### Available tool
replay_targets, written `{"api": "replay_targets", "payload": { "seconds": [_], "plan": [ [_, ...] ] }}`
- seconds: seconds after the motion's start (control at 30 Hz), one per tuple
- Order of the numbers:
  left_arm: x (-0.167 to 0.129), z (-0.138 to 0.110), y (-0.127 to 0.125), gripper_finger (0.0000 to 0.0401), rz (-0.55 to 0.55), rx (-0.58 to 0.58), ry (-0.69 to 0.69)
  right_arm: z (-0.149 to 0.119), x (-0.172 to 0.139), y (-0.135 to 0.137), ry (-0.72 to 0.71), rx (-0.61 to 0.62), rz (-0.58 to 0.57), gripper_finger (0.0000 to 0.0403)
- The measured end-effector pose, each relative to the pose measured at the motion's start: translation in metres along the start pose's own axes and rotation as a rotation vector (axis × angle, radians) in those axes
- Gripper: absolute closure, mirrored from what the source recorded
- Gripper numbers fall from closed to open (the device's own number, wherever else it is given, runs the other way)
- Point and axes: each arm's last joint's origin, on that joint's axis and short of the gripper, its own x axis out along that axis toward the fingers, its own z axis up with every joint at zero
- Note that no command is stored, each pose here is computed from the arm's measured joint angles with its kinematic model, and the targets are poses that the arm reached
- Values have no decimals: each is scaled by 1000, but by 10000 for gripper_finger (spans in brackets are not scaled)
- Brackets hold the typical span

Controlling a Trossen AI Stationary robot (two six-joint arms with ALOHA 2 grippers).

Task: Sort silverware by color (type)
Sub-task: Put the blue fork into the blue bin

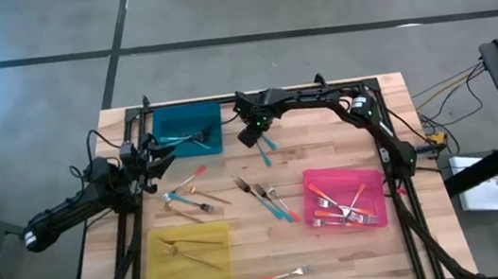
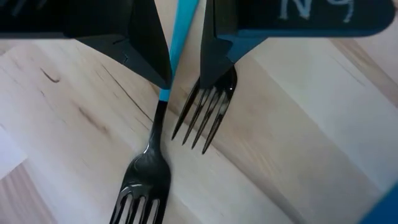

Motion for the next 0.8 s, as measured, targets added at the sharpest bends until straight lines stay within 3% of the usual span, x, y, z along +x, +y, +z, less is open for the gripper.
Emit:
{"api": "replay_targets", "payload": {
  "seconds": [0.33, 0.8],
  "plan": [
    [0, 0, 0, 260, 0, 0, 1, 17, -34, 6, -105, -13, 34, 323],
    [0, 0, 0, 260, 0, 0, 0, -2, -19, -3, 10, -14, -87, 323]
  ]
}}
